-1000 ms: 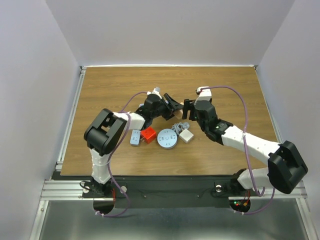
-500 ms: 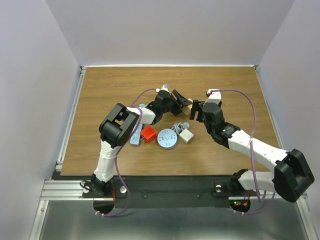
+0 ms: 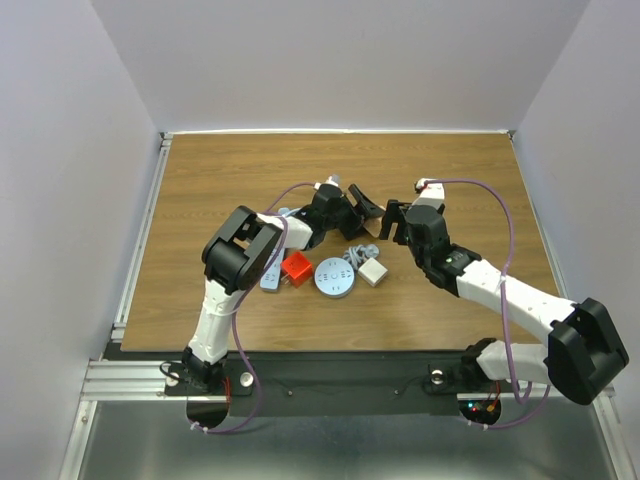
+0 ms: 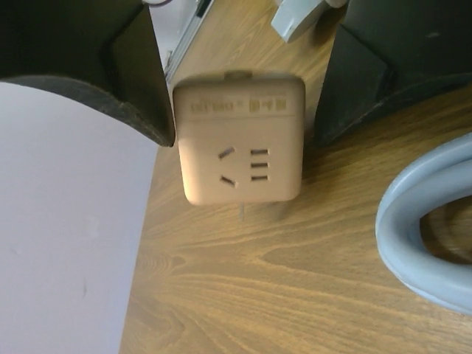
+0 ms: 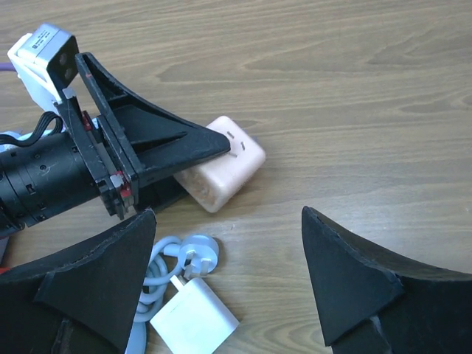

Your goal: Insert the plug

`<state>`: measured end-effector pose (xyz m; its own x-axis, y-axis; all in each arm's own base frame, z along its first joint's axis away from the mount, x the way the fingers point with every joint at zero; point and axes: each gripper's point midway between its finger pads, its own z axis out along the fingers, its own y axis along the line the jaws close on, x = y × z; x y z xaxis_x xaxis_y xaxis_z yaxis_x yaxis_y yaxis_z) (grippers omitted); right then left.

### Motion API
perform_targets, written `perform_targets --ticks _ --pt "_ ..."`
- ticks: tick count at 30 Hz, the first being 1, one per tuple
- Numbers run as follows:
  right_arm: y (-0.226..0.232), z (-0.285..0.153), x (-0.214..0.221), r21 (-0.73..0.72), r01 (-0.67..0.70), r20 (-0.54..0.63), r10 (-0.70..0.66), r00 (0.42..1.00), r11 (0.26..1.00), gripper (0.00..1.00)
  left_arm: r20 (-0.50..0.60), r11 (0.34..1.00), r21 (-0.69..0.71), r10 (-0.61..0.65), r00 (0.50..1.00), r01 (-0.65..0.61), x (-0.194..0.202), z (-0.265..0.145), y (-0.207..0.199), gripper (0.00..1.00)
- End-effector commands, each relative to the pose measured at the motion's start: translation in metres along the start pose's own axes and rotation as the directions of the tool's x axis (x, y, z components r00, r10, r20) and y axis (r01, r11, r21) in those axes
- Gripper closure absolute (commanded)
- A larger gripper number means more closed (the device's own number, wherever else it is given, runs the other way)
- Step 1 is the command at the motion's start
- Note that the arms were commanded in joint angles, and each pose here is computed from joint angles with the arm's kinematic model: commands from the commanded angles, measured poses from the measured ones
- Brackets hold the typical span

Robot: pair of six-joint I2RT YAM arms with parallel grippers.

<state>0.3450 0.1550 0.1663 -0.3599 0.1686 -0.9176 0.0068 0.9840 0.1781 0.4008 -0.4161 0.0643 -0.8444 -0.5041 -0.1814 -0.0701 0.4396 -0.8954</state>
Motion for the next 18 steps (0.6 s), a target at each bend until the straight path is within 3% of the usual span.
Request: perform_targets --ticks 1,9,15,18 --pt "0.002 0.001 0.002 -0.006 -0.040 -0.006 0.040 0.999 0.999 0.15 0.009 0.993 0.095 0.067 0.998 -0.067 -0.006 -0.014 -0.046 0.03" --pt "0.007 0.003 0.014 -0.023 -0.094 -0.048 0.092 0.995 0.995 0.15 0.006 0.992 0.085 0.097 0.995 -0.098 -0.001 -0.030 -0.046 0.01" --pt "0.008 0.011 0.027 0.002 -0.139 -0.080 0.139 0.987 0.990 0.15 0.078 0.985 0.066 0.155 0.985 -0.160 -0.016 -0.059 -0.053 0.01" --pt "0.007 0.018 0.029 0.029 -0.129 -0.079 0.131 0.988 0.991 0.15 0.088 0.986 0.023 0.162 0.983 -0.165 -0.024 -0.069 -0.036 0.01"
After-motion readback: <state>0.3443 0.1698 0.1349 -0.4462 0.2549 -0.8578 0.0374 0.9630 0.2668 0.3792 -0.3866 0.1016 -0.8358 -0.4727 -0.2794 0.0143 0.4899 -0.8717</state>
